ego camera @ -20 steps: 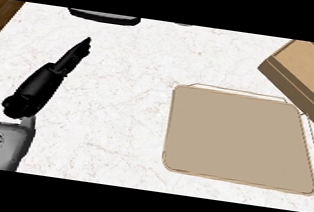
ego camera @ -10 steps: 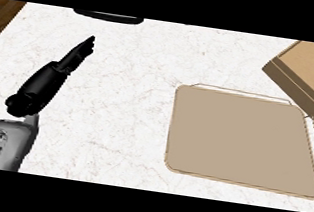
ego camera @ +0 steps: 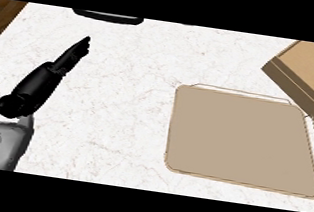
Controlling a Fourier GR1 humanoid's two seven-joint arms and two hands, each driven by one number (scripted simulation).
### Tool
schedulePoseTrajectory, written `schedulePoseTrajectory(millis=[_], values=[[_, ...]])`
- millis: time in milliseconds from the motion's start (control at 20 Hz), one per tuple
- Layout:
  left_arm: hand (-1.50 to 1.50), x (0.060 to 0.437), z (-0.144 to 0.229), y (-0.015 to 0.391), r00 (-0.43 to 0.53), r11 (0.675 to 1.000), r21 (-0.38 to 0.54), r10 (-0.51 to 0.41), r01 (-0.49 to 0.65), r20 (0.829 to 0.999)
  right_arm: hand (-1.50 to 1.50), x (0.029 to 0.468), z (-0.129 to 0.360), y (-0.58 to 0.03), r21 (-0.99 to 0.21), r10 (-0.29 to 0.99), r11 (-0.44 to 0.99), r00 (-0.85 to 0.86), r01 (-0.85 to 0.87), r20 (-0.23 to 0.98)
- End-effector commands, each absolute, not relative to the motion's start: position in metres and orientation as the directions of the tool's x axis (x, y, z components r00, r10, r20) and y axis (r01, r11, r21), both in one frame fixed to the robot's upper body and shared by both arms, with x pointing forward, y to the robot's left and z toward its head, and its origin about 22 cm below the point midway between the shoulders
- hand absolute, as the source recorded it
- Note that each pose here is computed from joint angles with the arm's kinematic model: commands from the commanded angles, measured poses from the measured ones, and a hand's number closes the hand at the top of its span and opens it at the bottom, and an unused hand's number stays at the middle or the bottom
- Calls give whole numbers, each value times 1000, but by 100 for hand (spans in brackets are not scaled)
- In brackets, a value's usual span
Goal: Pick the squash from the tray and place it in the cardboard box
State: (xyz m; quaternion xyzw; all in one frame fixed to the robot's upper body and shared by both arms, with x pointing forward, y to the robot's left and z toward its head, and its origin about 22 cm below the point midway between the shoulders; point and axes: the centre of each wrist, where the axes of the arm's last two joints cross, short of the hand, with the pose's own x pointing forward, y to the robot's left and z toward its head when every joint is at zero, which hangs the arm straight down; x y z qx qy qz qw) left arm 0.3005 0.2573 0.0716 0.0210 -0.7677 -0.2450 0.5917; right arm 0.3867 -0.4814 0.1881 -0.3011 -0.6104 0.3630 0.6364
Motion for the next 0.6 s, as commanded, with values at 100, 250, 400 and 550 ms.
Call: schedulePoseTrajectory(millis=[100, 250, 400, 550], values=[[0, 304, 79, 261, -305, 881, 408, -330, 240, 893, -150, 390, 191, -479, -379, 391, 920, -151, 102, 908], [0, 302, 81, 259, -312, 876, 409, -326, 255, 892, -150, 378, 191, -494, -229, 252, 957, -127, 176, 959], [0, 296, 79, 258, -318, 874, 410, -323, 260, 891, -150, 355, 187, -520, -169, 206, 949, -117, 267, 972], [0, 304, 85, 253, -321, 880, 395, -306, 265, 896, -150, 348, 196, -529, -143, 192, 935, -127, 324, 973]])
